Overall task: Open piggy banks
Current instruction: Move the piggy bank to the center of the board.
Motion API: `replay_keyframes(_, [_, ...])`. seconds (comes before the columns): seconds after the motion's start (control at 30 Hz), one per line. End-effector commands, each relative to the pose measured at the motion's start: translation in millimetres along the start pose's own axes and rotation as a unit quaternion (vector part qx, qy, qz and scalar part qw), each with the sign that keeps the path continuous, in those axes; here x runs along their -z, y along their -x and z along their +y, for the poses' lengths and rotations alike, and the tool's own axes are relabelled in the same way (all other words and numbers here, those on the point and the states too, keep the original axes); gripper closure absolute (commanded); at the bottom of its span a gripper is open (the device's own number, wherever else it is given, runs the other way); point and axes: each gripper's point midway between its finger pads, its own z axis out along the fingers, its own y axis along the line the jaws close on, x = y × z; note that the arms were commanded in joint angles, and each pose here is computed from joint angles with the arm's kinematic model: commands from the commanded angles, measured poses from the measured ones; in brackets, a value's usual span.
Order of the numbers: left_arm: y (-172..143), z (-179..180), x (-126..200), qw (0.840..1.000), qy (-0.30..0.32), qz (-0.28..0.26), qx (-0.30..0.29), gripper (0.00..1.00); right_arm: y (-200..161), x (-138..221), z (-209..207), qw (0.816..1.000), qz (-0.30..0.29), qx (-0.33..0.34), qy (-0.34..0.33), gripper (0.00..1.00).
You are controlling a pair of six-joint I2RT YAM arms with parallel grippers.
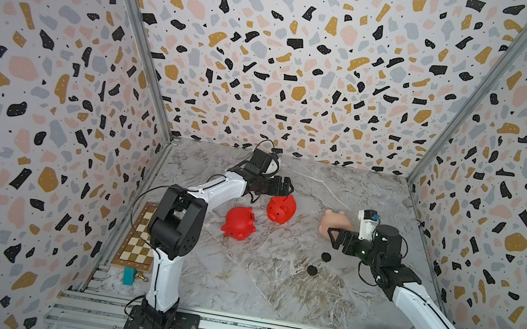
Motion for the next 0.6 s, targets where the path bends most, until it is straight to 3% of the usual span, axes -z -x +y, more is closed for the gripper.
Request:
replay_keyframes(0.0, [-4.5, -14.6, -10.4, 1.0, -0.017, 0.002, -0.005, 0.01, 5.1, 7.7, 9.6, 1.0, -0.018, 0.003, 0.022, 0.0])
replay_keyframes(0.27, [-40.2, -35.9, -13.5, 0.999, -0.03, 0.017, -0.005, 0.01, -8.2, 0.2, 9.9, 0.999, 0.002, 0.001, 0.032, 0.0])
replay_keyframes(0.57, [-87.2, -64.8, 17.2, 0.999, -0.051, 0.017, 0.009, 0.01, -19.0, -19.6, 20.3, 0.999, 0.019, 0.015, 0.038, 0.08])
